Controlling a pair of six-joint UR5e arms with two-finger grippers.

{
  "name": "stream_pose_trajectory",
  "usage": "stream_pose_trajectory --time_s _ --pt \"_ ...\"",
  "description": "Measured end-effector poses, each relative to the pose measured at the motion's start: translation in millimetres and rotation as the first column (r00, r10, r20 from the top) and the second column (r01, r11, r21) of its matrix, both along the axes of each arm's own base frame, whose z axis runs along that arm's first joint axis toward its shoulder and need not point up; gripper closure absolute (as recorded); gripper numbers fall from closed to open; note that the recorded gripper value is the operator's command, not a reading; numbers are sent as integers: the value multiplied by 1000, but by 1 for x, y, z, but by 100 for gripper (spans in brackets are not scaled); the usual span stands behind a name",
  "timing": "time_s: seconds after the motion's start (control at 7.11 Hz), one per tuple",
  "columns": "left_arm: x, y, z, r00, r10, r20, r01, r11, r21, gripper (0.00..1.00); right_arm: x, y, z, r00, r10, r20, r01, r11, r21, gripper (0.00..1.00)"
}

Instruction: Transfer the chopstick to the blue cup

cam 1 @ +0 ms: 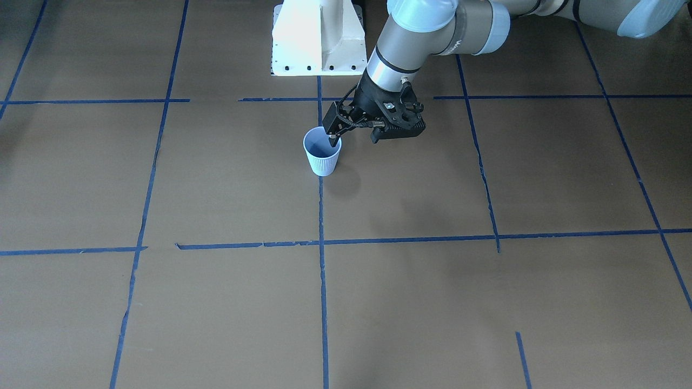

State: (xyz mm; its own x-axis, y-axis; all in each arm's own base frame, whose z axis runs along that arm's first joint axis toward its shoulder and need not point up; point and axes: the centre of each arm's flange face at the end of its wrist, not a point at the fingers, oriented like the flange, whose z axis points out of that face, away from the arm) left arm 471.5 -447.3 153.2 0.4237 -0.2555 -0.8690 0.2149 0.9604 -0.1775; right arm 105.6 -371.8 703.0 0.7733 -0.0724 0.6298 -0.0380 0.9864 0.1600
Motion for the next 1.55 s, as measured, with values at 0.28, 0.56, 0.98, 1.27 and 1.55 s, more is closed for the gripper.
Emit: stream_pose_trajectory --time_s 0.28,0.56,0.98,1.27,1.55 --pt "0 0 0 1000 -1 0 1 1000 -2 0 6 -3 8 999 38 2 -38 999 -25 6" --pt "-1 -1 1 1000 -3 1 3 1000 -1 0 14 -15 14 996 93 2 -93 996 -3 8" --pt "-4 -1 -1 1000 -6 -4 6 1000 1 0 16 -11 51 973 226 42 -229 970 79 18" --pt "-5 -1 -3 1000 -8 -7 8 1000 3 0 15 -5 61 969 243 52 -247 965 84 38" --pt "-8 1 -6 1000 -10 -14 10 1000 6 0 14 -1 65 968 247 55 -250 965 77 83"
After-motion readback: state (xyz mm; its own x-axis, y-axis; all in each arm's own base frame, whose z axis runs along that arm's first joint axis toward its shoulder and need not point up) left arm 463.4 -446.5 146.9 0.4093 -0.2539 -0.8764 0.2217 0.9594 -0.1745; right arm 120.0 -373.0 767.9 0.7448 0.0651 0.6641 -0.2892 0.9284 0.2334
